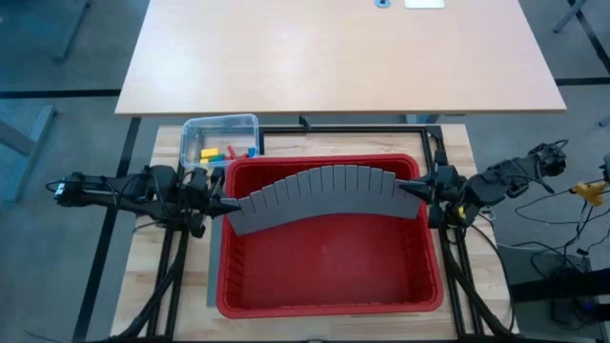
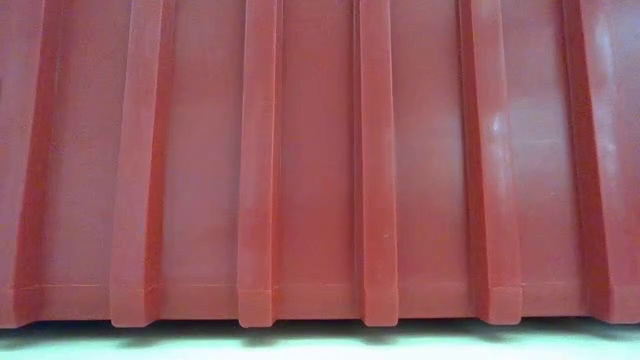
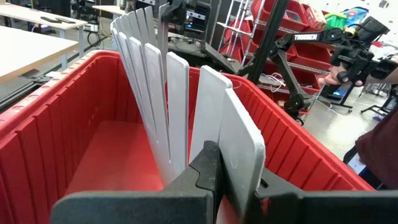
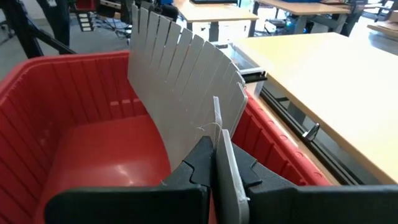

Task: Sort blocks
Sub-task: Insert the bin divider into the red bin

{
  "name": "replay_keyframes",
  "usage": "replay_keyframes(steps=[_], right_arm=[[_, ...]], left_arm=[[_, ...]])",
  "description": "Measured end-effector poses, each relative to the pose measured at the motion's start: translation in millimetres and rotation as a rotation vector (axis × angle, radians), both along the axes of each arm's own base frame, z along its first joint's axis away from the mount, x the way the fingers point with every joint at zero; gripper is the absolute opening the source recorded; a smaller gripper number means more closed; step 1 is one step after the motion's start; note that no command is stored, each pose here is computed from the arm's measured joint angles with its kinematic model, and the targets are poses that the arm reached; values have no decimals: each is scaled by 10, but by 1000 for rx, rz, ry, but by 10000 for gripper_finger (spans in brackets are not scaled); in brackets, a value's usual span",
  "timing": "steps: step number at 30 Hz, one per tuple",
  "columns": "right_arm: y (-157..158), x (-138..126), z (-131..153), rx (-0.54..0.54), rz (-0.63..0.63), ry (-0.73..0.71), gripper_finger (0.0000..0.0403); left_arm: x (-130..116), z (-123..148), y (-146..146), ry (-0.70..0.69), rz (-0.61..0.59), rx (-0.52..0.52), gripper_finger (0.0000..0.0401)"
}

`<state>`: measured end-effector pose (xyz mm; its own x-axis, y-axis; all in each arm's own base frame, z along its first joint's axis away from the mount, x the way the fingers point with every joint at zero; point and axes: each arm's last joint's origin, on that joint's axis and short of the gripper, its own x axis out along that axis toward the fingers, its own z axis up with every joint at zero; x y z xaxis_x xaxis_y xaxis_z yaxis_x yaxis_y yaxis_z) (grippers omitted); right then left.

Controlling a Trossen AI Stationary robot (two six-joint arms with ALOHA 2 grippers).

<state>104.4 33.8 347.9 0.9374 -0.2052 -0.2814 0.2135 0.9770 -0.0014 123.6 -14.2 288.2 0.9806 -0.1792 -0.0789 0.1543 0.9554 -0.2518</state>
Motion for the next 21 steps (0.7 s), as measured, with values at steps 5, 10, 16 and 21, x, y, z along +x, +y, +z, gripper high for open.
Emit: replay_keyframes(steps=[5, 10, 16, 21], right_arm=[[26, 54, -38, -17, -3, 25, 0], [36, 81, -54, -28, -17, 35, 0], [30, 73, -66, -35, -25, 46, 0], [8, 33, -84, -24, -38, 61, 0]], left_arm=[[0, -1, 0, 2, 1, -5, 0], [1, -2, 1, 5, 4, -16, 0], [2, 0, 1, 4, 4, -22, 0], [1, 1, 0, 3, 3, -22, 0]])
